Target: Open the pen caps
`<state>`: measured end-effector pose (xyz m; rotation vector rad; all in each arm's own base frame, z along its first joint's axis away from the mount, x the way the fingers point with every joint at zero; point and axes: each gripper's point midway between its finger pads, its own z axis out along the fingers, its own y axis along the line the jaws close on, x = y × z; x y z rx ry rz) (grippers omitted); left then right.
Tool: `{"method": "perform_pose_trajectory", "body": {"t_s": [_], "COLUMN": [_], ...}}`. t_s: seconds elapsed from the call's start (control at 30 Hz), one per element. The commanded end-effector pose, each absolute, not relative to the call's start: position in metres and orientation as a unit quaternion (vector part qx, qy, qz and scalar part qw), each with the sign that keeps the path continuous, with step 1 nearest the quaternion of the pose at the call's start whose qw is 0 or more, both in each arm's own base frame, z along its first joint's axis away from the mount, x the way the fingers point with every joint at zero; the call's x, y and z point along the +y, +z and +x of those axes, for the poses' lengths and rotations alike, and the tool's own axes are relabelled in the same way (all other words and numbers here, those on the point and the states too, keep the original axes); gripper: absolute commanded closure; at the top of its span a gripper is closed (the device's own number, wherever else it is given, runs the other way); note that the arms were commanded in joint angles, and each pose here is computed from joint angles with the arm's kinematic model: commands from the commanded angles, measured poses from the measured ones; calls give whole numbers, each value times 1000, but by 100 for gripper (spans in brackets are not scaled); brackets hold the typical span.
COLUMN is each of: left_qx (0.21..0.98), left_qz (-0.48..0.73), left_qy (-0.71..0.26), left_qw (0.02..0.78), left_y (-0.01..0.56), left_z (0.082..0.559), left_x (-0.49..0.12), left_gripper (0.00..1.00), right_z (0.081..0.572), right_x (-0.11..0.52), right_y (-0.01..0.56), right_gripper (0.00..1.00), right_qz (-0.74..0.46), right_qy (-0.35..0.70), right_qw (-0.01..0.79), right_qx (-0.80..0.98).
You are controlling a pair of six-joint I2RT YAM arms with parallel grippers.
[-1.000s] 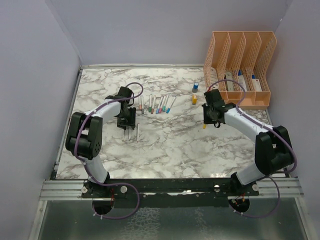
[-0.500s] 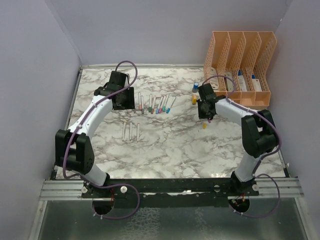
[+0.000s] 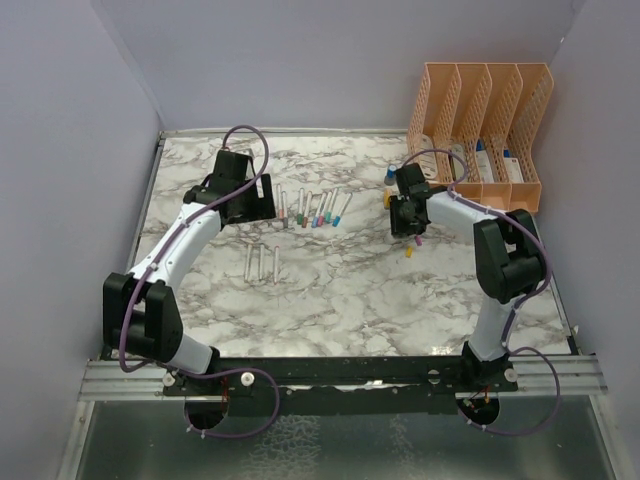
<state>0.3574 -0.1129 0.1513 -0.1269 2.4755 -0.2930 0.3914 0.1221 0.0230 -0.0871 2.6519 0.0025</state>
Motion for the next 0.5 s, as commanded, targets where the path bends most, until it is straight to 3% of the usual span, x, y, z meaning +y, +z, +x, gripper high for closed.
{"method": "perform_pose_trajectory", "body": {"t_s": [0.0,0.13,0.47], "left_qx": [920,916,901], "left_qz": [-54,-62,-76], "left_qy": [-143,-148,-180], "left_qw": [360,368,387], "left_y": [175,178,182], "left_z": [365,367,370], "left_x": [-123,-124,-132], "left_gripper": [16,1,1], "right_z": [400,405,424], "right_x": [129,132,173], "right_y": [31,44,98], "right_gripper": [50,41,37], "right_qz": [-33,-32,-61], "right_qy": [22,30,92], "right_qw": [255,271,327], "right_qx": [966,962,939]}}
